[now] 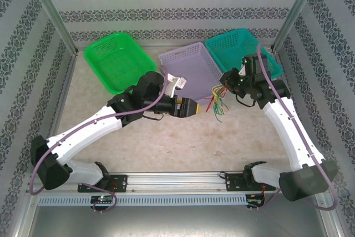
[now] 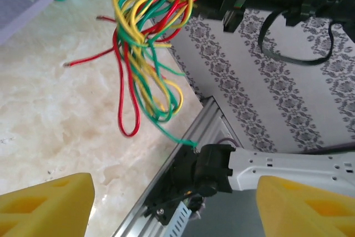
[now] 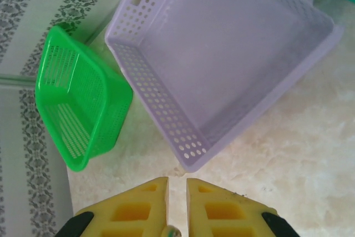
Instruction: Untangle the cables
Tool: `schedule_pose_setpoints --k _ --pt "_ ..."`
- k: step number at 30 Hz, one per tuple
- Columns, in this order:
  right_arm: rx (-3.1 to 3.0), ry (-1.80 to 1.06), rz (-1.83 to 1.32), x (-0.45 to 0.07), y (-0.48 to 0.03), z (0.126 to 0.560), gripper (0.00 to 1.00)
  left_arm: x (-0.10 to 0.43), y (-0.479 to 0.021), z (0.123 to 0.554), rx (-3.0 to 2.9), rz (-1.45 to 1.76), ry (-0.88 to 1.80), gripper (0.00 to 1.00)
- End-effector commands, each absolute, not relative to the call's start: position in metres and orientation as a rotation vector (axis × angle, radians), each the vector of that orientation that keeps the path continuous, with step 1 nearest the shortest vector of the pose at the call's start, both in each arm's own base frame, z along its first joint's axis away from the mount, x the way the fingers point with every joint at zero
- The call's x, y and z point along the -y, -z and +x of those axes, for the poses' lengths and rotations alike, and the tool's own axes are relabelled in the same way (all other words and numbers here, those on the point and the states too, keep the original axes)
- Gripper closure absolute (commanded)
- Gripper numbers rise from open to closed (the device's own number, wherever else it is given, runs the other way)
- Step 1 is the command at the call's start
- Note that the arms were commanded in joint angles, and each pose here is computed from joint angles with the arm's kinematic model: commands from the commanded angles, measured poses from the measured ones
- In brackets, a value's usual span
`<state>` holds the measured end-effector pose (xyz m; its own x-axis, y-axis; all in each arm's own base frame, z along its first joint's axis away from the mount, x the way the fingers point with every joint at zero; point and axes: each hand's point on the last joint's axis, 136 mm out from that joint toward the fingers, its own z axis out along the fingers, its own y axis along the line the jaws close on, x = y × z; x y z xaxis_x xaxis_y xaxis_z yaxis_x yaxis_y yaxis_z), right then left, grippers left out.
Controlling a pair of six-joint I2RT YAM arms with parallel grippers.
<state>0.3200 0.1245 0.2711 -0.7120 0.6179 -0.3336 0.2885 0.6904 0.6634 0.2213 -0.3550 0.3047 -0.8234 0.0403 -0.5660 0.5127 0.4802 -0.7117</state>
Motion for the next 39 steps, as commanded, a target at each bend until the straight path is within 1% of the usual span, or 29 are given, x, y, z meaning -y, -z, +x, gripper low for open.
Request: schedule_pose_setpoints --k 1,2,4,7,9,11,15,16,18,21,22,23,24,25,26,27,29,31,33,35,37,39 --pt "-2.313 -0.716 0.936 -0.115 -0.261 0.311 1.0 0.369 -0.297 0.238 -2.271 0.363 1.157 0.21" --pt "-2.317 -0.707 0.968 -0.116 -0.259 0.308 1.0 0.375 -0.292 0.238 -2.29 0.377 1.111 0.19" --pt "-2.319 -0.696 1.011 -0.12 -0.26 0.306 1.0 0.385 -0.282 0.238 -2.314 0.438 1.003 0.11" --pt "-2.339 -0.709 1.079 -0.13 -0.257 0.3 1.0 0.394 -0.277 0.239 -2.279 0.536 0.805 0.06" --pt "-2.345 -0.727 1.121 -0.134 -0.255 0.298 1.0 0.4 -0.274 0.24 -2.249 0.618 0.682 0.06" --pt "-2.344 -0.756 1.157 -0.139 -0.253 0.296 1.0 0.398 -0.26 0.246 -2.255 0.68 0.484 0.06" --pt "-2.348 -0.809 1.211 -0.143 -0.251 0.293 1.0 0.379 -0.242 0.26 -2.208 0.755 0.078 0.07" --pt "-2.351 -0.825 1.222 -0.145 -0.25 0.292 1.0 0.379 -0.239 0.261 -2.19 0.784 0.034 0.07" --pt "-2.357 -0.857 1.247 -0.149 -0.249 0.288 1.0 0.382 -0.235 0.264 -2.161 0.824 -0.021 0.09" --pt "-2.35 -0.901 1.283 -0.152 -0.247 0.285 1.0 0.38 -0.231 0.276 -2.123 0.822 -0.139 0.18" --pt "-2.351 -0.904 1.286 -0.151 -0.248 0.283 1.0 0.378 -0.232 0.28 -2.111 0.815 -0.164 0.23" --pt "-2.35 -0.903 1.287 -0.15 -0.248 0.282 1.0 0.376 -0.234 0.284 -2.107 0.803 -0.171 0.32" --pt "-2.35 -0.901 1.286 -0.149 -0.248 0.28 1.0 0.375 -0.237 0.286 -2.109 0.792 -0.159 0.46" --pt "-2.35 -0.898 1.284 -0.148 -0.248 0.279 1.0 0.374 -0.241 0.287 -2.114 0.784 -0.122 0.68" --pt "-2.347 -0.895 1.273 -0.146 -0.248 0.278 1.0 0.372 -0.247 0.287 -2.11 0.769 -0.086 0.88" --pt "-2.349 -0.886 1.255 -0.144 -0.247 0.278 1.0 0.37 -0.252 0.287 -2.102 0.761 -0.053 0.99" --pt "-2.339 -0.864 1.212 -0.135 -0.248 0.28 1.0 0.369 -0.266 0.278 -2.084 0.781 0.109 1.0" --pt "-2.303 -0.889 1.115 -0.128 -0.254 0.289 1.0 0.373 -0.274 0.261 -2.098 0.846 0.394 1.0" --pt "-2.276 -0.96 0.951 -0.127 -0.267 0.306 1.0 0.375 -0.286 0.242 -2.124 0.874 0.787 1.0" --pt "-2.265 -0.967 0.721 -0.125 -0.285 0.318 1.0 0.372 -0.298 0.222 -2.147 0.888 1.183 1.0" --pt "-2.254 -0.901 0.523 -0.12 -0.301 0.324 1.0 0.371 -0.305 0.201 -2.171 0.935 1.446 1.0" --pt "-2.214 -0.933 0.339 -0.124 -0.32 0.329 1.0 0.371 -0.304 0.182 -2.211 0.997 1.602 1.0"
